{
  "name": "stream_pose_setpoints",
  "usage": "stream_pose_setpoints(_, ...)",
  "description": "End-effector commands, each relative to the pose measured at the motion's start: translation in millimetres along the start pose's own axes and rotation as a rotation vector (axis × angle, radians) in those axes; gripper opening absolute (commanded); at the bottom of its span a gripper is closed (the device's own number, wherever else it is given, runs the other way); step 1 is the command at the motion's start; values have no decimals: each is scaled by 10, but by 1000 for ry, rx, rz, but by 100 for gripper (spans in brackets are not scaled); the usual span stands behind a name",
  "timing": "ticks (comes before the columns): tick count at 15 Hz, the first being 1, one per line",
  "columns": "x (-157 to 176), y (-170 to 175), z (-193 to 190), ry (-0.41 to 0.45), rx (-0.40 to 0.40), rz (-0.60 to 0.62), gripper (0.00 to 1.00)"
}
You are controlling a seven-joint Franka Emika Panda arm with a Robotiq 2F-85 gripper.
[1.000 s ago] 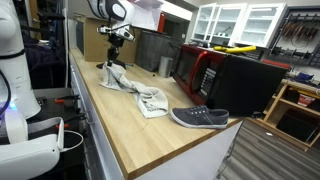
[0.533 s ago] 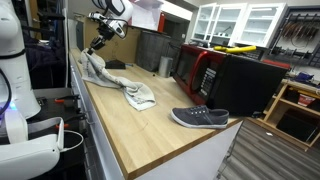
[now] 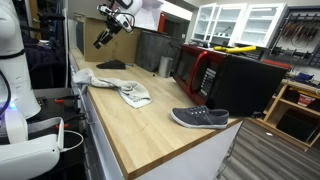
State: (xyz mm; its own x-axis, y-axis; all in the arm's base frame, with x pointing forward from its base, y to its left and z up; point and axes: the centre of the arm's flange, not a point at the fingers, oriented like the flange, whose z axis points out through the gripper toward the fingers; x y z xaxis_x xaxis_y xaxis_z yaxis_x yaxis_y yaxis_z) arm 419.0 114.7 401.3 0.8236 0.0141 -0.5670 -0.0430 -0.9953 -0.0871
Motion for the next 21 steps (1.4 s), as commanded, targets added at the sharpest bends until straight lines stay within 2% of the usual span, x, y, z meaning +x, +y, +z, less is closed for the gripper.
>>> stream_pose_setpoints(1, 306, 386, -225, 111, 88, 116, 85)
stream_pose_setpoints(3, 499, 614, -180, 170, 97, 175, 99)
stream_pose_setpoints(7, 803, 899, 133, 229, 68, 268, 100)
stream_pose_setpoints(12, 1025, 1063, 488, 196, -8, 355, 100)
stream_pose_setpoints(19, 1103, 1344, 625, 147, -96, 456, 100)
stream_pose_setpoints(20, 1106, 1384, 646, 144, -105, 462, 75)
stream_pose_setpoints(21, 1117, 1412, 669, 143, -115, 470, 74)
